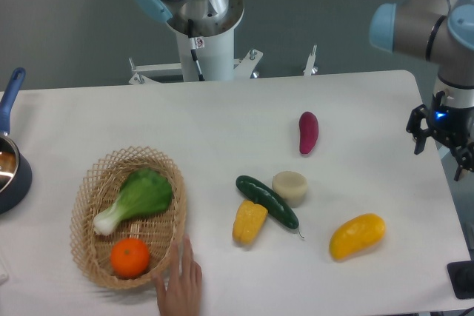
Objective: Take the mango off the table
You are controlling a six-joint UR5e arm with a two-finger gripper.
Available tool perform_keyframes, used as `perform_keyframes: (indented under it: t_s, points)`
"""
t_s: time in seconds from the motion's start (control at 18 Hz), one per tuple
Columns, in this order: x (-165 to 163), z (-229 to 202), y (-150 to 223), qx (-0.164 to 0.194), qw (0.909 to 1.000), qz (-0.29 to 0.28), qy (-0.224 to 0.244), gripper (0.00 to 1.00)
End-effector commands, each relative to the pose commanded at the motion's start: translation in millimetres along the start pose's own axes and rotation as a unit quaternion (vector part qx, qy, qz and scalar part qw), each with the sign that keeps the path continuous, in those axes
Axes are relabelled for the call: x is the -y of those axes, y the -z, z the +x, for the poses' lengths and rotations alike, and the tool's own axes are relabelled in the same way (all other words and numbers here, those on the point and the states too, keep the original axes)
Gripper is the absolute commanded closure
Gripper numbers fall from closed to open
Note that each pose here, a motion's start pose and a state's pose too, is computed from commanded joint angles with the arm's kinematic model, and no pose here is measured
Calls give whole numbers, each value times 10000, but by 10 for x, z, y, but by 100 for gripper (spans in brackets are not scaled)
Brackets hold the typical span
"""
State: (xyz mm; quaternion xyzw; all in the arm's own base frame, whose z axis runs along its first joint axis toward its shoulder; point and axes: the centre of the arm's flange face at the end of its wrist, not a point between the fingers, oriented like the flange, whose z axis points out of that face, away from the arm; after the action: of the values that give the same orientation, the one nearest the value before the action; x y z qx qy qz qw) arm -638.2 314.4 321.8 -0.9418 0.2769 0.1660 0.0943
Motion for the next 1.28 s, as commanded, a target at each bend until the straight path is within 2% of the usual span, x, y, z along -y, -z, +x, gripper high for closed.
perform_keyframes:
  t_s: [0.11,0.33,0.56,0.72,0.83,1.11,1.28]
  points:
    - [19,-6,-8,19,10000,-8,41,0]
    - [111,4,-75,28,9990,21,449,0]
    - [263,15,-231,-7,9988,71,494,0]
    - [369,18,-330,22,9945,94,1048,0]
    - [491,-19,-416,-10,9925,131,1212,0]
    - [744,-37,-641,-141,9910,213,1313,0]
    - [845,-23,-727,-198,9928,133,1173,0]
